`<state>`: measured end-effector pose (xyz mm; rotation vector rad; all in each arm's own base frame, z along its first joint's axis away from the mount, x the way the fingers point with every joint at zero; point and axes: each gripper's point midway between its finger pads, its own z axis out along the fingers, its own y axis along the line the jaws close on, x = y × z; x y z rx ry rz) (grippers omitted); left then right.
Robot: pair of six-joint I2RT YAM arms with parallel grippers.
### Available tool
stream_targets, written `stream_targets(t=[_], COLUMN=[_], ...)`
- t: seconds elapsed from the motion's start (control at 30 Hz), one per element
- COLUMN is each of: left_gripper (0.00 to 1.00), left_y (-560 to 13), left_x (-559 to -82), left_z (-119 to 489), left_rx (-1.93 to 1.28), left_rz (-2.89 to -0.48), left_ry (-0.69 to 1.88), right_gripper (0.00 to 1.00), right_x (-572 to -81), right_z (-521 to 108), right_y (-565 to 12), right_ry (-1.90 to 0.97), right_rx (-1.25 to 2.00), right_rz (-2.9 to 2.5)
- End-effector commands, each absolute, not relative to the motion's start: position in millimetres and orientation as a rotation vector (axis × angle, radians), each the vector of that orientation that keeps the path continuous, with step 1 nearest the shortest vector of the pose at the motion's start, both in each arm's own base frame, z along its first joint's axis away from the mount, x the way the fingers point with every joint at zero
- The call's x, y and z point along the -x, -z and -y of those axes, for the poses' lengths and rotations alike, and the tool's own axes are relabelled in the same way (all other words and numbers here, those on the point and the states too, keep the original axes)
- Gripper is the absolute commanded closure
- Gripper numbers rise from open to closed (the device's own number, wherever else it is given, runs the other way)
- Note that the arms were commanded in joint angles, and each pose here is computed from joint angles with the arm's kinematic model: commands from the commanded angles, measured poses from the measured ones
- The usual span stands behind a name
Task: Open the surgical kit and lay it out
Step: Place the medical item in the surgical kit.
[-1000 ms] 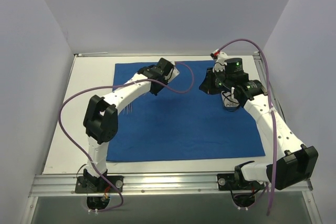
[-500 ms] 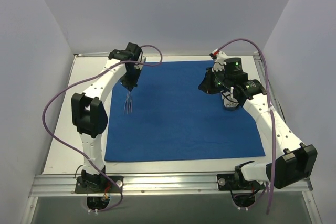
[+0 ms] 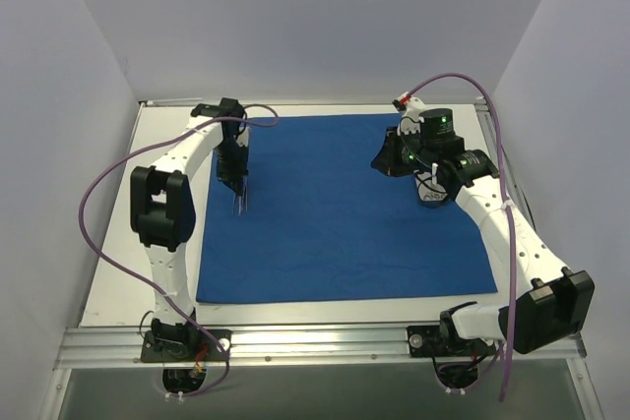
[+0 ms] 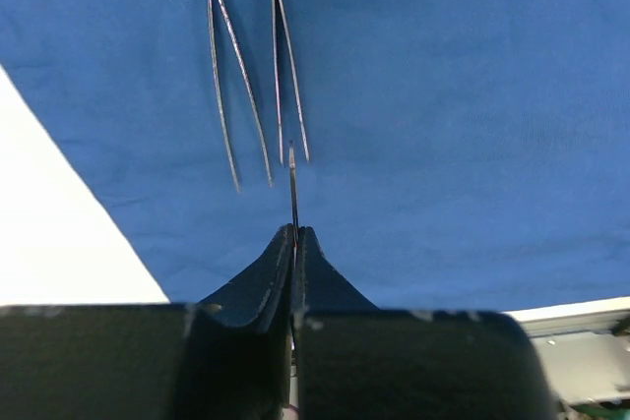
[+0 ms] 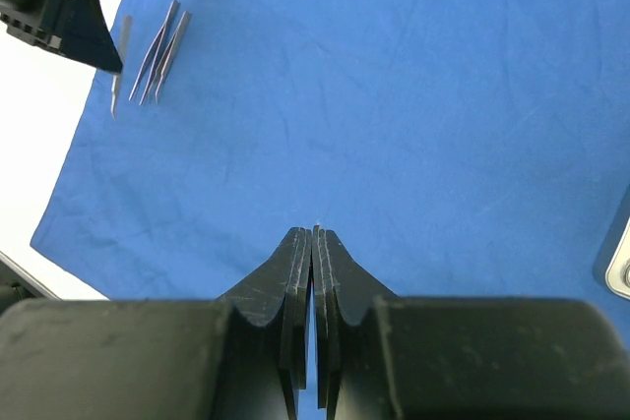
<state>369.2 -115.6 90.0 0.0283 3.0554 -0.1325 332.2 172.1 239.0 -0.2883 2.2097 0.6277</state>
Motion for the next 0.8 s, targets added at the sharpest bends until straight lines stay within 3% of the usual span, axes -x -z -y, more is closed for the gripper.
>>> stream_targets(t=[0.0,0.77], left_gripper=[0.98,0.98], left_y=[-87,-60], left_x=[-374,-390], left_z=[120,114], left_rx=[0.069,0.060], left_rz=[-3.065,-3.140], left_ry=[0.242,0.199], right_gripper=[0.98,0.99], right_x=[-332,-332], right_z=[-173,-170], right_y=[-248,-243], right_ry=[-0.647,-0.624], right_rx=[0.288,0.300], right_rz=[-2.173,-2.184])
